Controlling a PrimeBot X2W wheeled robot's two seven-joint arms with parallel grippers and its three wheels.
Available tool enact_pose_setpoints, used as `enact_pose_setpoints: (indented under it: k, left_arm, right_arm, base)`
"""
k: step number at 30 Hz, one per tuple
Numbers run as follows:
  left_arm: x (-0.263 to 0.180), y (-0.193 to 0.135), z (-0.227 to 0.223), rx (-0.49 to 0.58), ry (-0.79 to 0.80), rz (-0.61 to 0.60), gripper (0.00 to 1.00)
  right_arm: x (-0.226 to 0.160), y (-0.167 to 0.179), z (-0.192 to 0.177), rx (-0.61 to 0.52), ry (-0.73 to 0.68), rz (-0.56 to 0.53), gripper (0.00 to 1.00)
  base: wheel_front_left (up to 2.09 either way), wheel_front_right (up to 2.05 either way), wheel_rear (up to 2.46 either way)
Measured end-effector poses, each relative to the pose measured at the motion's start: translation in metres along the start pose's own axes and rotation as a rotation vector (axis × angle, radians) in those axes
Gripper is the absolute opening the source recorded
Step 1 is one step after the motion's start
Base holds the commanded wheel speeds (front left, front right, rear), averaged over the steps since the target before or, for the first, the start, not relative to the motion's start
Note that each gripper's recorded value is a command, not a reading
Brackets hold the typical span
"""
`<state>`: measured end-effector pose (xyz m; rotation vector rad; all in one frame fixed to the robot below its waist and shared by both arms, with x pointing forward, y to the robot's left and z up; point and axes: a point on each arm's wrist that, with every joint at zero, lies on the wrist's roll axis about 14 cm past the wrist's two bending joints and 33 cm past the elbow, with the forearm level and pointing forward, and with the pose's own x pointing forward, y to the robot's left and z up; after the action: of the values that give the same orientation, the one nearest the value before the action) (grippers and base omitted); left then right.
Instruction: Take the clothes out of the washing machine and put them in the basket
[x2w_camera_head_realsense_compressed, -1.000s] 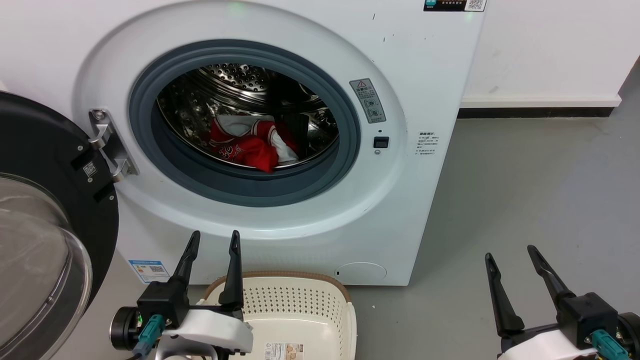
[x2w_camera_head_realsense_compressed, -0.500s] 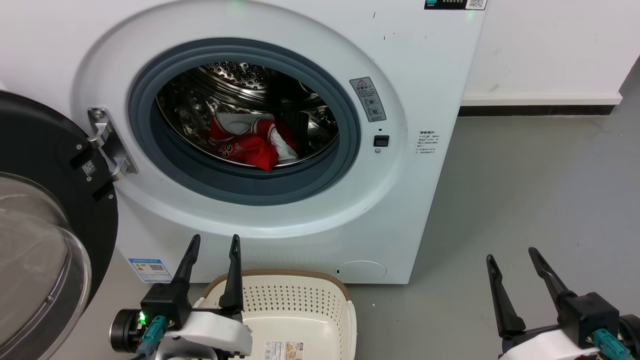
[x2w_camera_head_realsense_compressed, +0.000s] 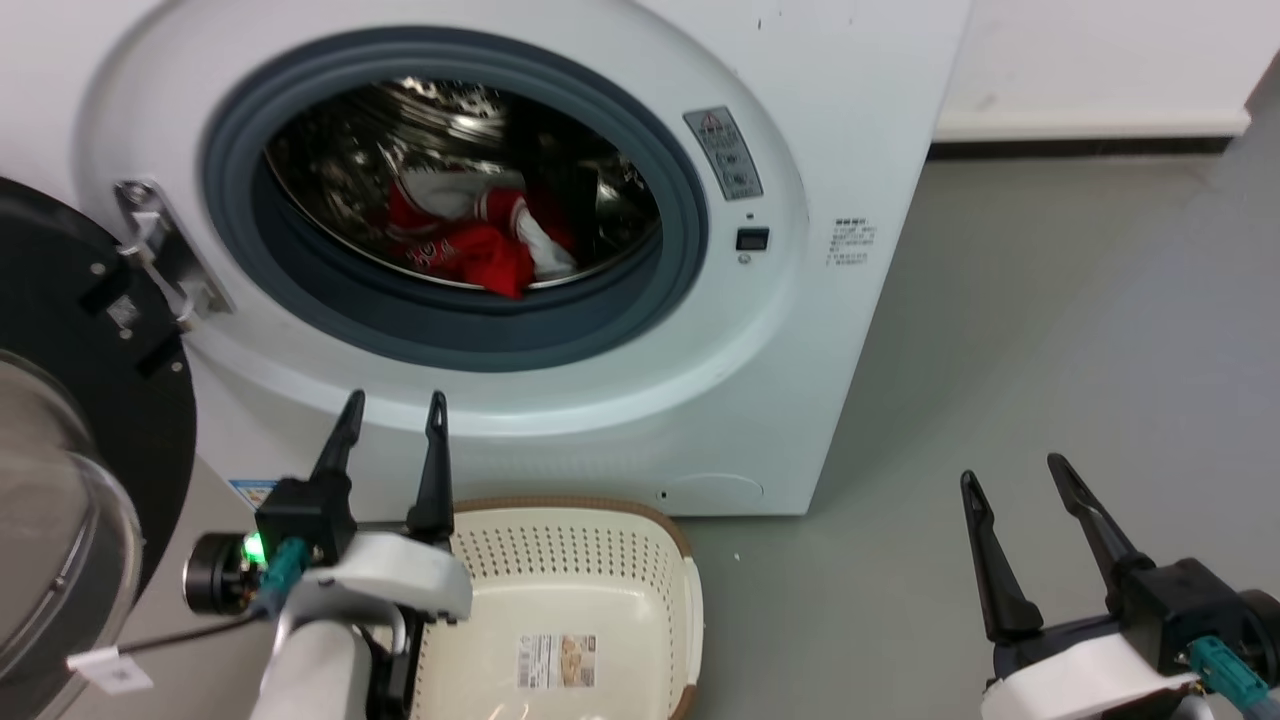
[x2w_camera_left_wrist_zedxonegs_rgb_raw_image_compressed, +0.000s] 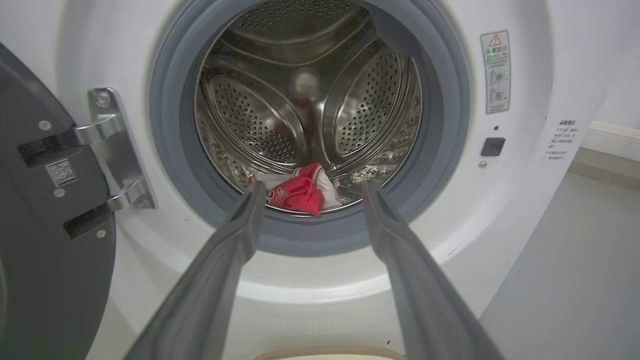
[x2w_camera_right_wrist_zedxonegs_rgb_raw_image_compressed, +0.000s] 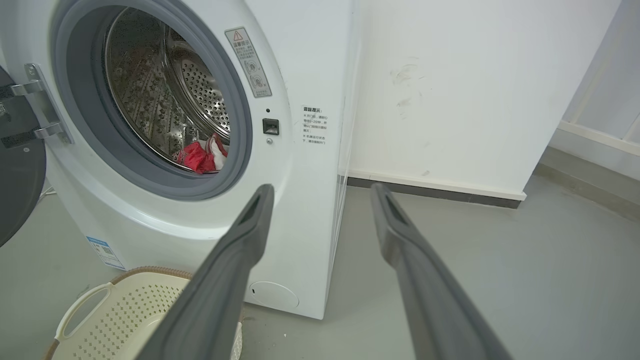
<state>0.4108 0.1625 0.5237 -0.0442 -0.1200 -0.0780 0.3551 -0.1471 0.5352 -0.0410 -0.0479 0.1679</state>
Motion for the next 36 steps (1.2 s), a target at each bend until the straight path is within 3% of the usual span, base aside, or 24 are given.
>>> enact_pose_setpoints:
  k: [13, 26, 36]
  left_arm:
    - [0.098, 0.019, -0.062, 0.055, 0.154, -0.011, 1.0]
    - [0.191, 0.02, -0.143, 0.114, 0.361, -0.057, 1.0]
    - [0.25, 0.014, -0.161, 0.178, 0.422, -0.098, 1.0]
  right_arm:
    - [0.041, -0.012, -0.035, 0.032, 0.059, -0.018, 1.0]
    - [0.062, -0.029, -0.095, 0.065, 0.169, -0.059, 1.0]
    - [0.071, -0.018, -0.136, 0.086, 0.258, -0.024, 1.0]
  base:
    - [0.0, 0.0, 0.0]
    - [0.0, 0.0, 0.0]
    - [0.0, 0.0, 0.0]
